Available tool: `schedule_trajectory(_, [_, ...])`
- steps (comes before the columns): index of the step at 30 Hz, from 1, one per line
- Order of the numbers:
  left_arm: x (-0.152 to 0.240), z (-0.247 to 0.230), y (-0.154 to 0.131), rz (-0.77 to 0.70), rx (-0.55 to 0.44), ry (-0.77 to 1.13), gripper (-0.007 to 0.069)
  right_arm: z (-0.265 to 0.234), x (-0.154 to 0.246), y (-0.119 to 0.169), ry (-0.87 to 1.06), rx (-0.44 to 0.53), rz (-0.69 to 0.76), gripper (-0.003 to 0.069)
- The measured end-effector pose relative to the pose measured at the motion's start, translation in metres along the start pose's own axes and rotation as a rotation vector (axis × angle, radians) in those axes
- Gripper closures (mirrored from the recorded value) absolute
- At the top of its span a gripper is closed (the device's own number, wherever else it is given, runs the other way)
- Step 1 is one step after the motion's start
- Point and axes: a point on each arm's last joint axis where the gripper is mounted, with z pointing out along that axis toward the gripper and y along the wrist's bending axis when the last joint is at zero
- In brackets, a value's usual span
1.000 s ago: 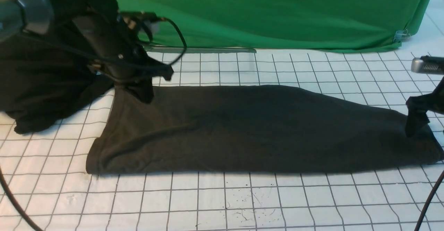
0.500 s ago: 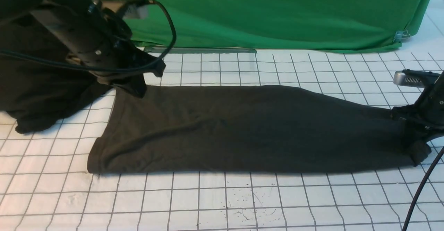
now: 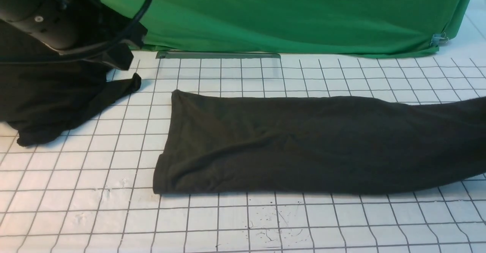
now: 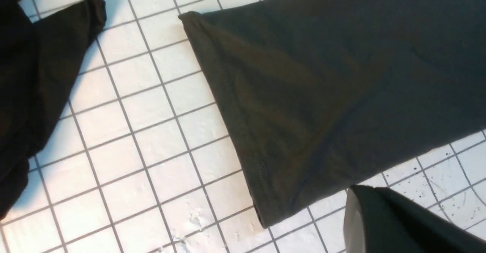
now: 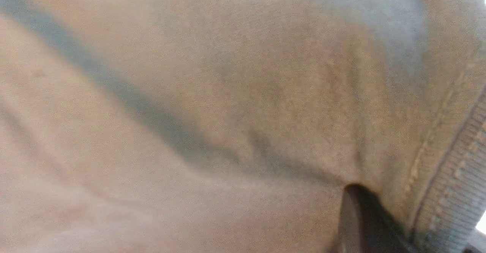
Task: Fold a long-sleeved shirt over a white checkered tablecloth.
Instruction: 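Fold the right end of the dark garment over onto its left end with the right gripper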
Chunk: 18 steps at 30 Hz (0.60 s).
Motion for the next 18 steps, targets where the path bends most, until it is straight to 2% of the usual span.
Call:
schedule_trajectory(5, [0.012, 0.012, 0.001, -0.014, 0.001, 0.054, 0.0629, -0.031, 0.007, 0.033, -0.035, -0.032, -0.074, 0.0615])
schedule_trajectory(7, [0.02, 0.021, 0.002, -0.031, 0.003, 0.087, 0.0629, -0.044, 0.012, 0.061, -0.04, -0.066, -0.125, 0.0615])
schedule_trajectory(8, [0.021, 0.022, 0.002, -0.034, 0.002, 0.09, 0.0629, -0.045, 0.012, 0.064, -0.042, -0.069, -0.129, 0.0615])
schedule_trajectory(15, [0.043, 0.045, 0.004, -0.052, 0.001, 0.167, 0.0629, -0.081, 0.034, 0.182, -0.089, -0.282, -0.281, 0.0615])
schedule_trajectory(16, [0.043, 0.045, 0.004, -0.052, 0.001, 0.167, 0.0629, -0.082, 0.035, 0.185, -0.091, -0.286, -0.289, 0.0615])
schedule_trajectory(18, [0.047, 0.049, 0.005, -0.055, 0.001, 0.177, 0.0629, -0.093, 0.049, 0.231, -0.109, -0.381, -0.342, 0.0615])
